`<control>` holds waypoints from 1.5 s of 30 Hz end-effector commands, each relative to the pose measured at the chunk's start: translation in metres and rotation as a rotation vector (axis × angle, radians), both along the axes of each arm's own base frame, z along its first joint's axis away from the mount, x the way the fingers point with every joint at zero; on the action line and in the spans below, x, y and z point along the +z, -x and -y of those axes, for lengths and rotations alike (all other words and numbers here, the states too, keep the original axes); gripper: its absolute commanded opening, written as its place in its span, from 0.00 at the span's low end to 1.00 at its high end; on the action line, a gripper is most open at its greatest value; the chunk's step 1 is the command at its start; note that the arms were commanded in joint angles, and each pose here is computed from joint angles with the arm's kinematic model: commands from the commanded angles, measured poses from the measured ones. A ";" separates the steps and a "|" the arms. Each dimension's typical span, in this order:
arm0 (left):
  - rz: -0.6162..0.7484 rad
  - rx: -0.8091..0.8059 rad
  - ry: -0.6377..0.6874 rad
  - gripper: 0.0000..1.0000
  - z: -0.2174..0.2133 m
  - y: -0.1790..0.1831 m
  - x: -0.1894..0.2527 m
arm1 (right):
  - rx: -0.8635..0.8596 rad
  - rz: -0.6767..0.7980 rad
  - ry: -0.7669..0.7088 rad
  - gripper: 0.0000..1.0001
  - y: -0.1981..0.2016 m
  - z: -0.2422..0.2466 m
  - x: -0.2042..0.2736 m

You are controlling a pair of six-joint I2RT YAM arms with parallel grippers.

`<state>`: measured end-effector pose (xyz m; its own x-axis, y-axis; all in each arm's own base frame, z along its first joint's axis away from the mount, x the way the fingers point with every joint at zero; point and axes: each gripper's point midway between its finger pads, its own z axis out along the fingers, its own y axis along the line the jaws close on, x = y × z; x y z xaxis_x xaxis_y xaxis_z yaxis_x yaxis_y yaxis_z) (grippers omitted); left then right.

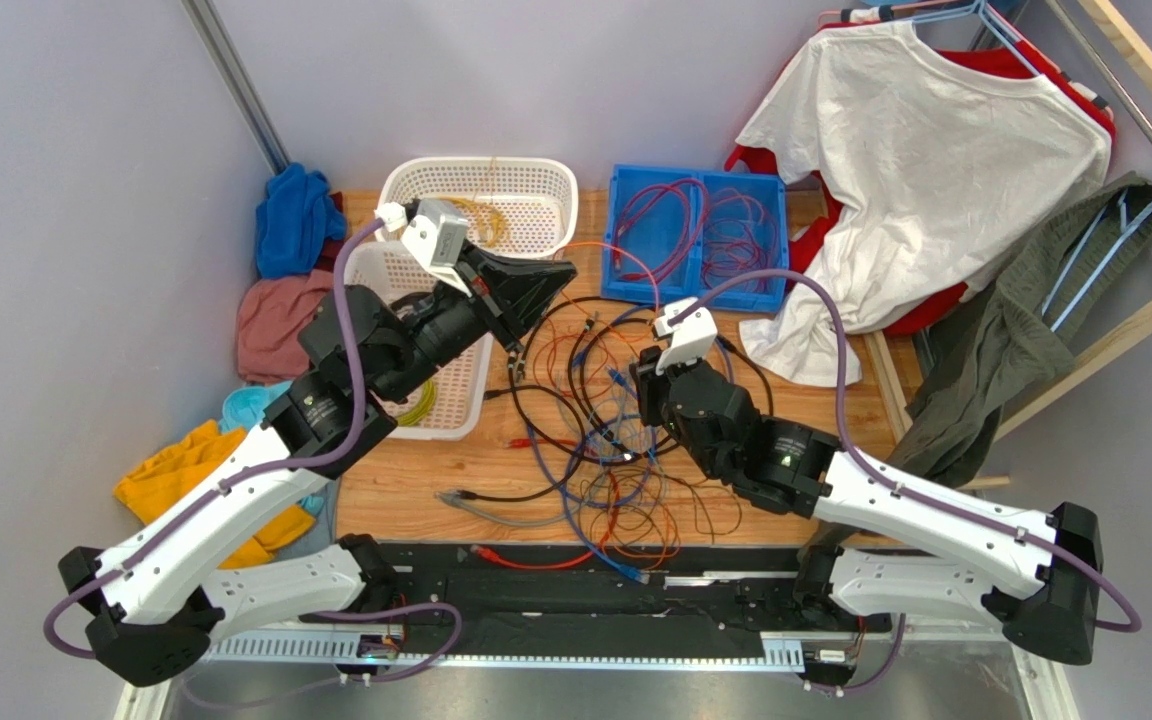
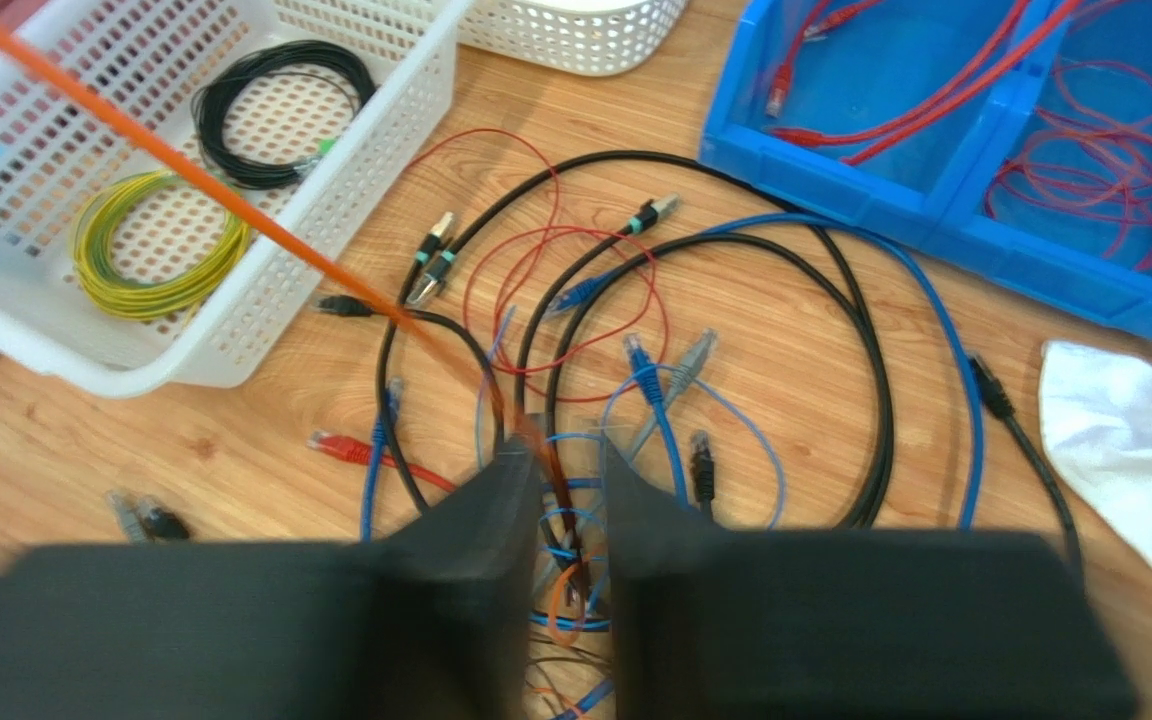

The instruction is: Untangle the cables

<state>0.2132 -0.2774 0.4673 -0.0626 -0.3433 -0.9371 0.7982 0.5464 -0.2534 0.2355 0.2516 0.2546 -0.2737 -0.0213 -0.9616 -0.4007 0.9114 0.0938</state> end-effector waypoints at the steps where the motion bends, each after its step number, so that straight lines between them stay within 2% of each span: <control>1: 0.042 0.020 0.022 0.00 -0.012 0.006 0.015 | -0.038 0.007 -0.005 0.02 -0.005 0.002 -0.001; 4: 0.026 0.049 0.009 0.00 -0.017 0.003 0.005 | 0.000 -0.003 -0.066 0.00 0.003 -0.001 0.012; 7: -0.038 0.144 -0.004 0.00 -0.025 -0.013 -0.019 | 0.034 0.014 -0.159 0.00 0.012 0.002 0.040; 8: -0.095 0.195 -0.046 0.00 -0.027 -0.023 -0.046 | 0.040 0.038 -0.203 0.00 0.015 0.006 0.062; 12: -0.253 0.259 -0.137 0.00 -0.022 -0.040 -0.120 | 0.018 0.114 -0.231 0.00 0.016 0.024 0.113; 15: -0.377 0.278 -0.207 0.28 -0.017 -0.045 -0.180 | -0.039 0.200 -0.213 0.00 0.009 0.040 0.152; 16: -0.413 0.282 -0.229 0.46 -0.015 -0.045 -0.196 | -0.085 0.216 -0.183 0.00 0.003 0.045 0.156; 18: -0.488 0.296 -0.245 0.67 -0.017 -0.042 -0.225 | -0.143 0.273 -0.141 0.00 -0.005 0.057 0.181; 19: -0.504 0.302 -0.243 0.89 -0.018 -0.042 -0.232 | -0.185 0.281 -0.117 0.00 -0.013 0.060 0.184; 20: -0.523 0.310 -0.248 0.94 -0.021 -0.040 -0.243 | -0.200 0.296 -0.119 0.00 -0.017 0.063 0.193; 24: -0.537 0.290 -0.213 0.95 -0.023 -0.033 -0.248 | -0.222 0.376 -0.169 0.00 -0.024 0.075 0.247; 28: -0.537 0.263 -0.187 0.95 -0.024 -0.025 -0.251 | -0.191 0.501 -0.320 0.00 -0.013 0.081 0.322; 35: -0.556 0.182 -0.102 0.95 -0.012 -0.017 -0.256 | -0.141 0.655 -0.459 0.00 0.005 0.090 0.400; 39: -0.595 0.161 -0.105 0.93 -0.007 -0.014 -0.268 | -0.209 0.640 -0.324 0.00 -0.018 0.078 0.387; 43: -0.651 0.143 -0.123 0.92 -0.005 -0.008 -0.284 | -0.313 0.550 -0.203 0.00 -0.064 0.075 0.341; 45: -0.674 0.131 -0.122 0.92 -0.005 -0.003 -0.288 | -0.365 0.483 -0.235 0.00 -0.090 0.088 0.318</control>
<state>0.2228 -0.2663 0.1775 -0.5785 -0.2495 -0.7766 0.4157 0.7290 -0.5439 0.2703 0.1640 0.6331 0.3633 0.3024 -0.8812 -0.2389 0.9445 0.2256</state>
